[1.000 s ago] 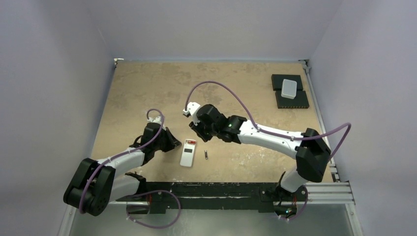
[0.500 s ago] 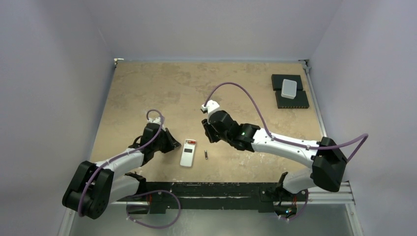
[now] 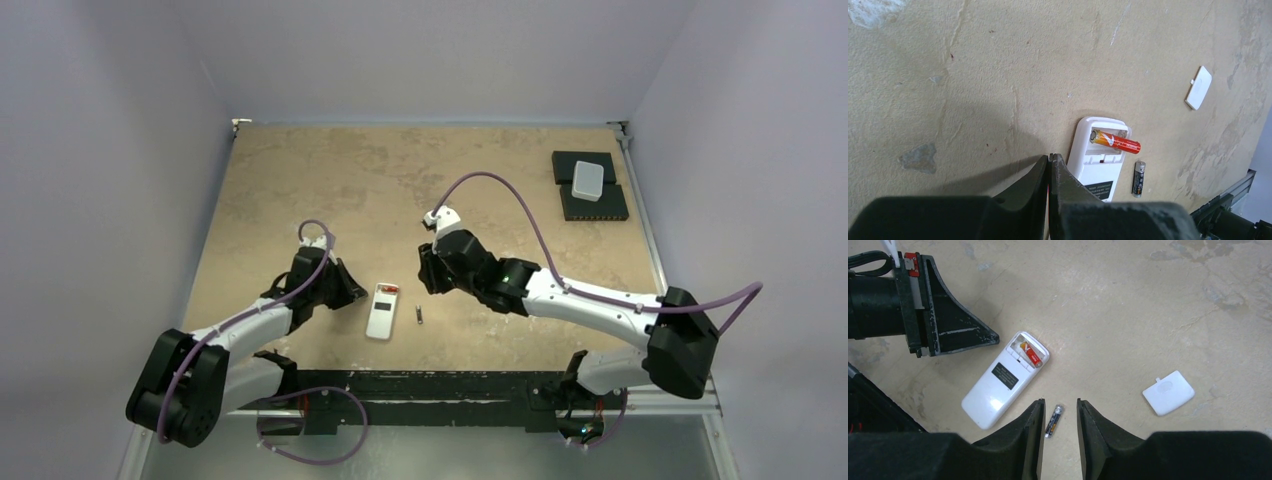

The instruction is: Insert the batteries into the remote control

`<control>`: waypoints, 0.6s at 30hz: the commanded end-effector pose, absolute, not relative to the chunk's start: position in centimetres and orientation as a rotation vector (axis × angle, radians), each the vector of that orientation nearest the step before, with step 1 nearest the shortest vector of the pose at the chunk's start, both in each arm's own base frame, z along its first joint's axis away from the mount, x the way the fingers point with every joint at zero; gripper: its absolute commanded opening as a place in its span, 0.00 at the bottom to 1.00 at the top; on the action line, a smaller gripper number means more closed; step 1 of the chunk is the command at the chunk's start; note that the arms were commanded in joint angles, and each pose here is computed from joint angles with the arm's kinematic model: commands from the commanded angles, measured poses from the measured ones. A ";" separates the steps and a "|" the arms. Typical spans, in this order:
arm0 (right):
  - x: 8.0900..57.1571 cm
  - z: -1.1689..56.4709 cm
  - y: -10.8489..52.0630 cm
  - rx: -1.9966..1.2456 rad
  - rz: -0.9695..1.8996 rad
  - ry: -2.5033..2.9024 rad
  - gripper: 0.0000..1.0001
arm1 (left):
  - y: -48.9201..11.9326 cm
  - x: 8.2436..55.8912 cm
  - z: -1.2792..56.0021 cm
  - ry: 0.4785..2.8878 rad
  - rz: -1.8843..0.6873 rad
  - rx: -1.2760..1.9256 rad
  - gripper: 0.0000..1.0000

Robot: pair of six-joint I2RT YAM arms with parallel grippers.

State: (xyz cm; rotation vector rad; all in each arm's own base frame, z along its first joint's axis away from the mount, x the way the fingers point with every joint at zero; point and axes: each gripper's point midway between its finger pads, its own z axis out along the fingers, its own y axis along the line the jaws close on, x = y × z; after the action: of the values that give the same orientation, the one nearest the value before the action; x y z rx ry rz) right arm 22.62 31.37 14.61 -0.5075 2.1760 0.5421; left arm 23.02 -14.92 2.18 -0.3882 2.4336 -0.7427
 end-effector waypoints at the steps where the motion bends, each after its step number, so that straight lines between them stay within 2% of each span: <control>1: 22.6 16.3 32.0 -0.421 0.649 2.141 0.37 | -15.0 24.4 4.0 2.375 -0.749 -0.358 0.04; 6: 21.7 15.9 32.5 -0.406 0.726 2.162 0.37 | -15.2 24.8 5.1 2.360 -0.760 -0.342 0.09; 14: 21.2 15.0 34.1 -0.300 0.836 2.213 0.35 | -15.9 25.2 6.4 2.320 -0.842 -0.323 0.30; 18: 21.3 13.9 34.8 -0.245 0.862 2.247 0.35 | -16.2 25.3 6.1 2.320 -0.878 -0.311 0.34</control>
State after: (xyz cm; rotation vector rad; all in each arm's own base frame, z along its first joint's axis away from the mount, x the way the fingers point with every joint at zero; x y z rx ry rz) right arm 21.16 33.54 14.19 -0.3426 2.2341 0.7786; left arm 23.89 -15.38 4.48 -0.3638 2.3851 -0.8098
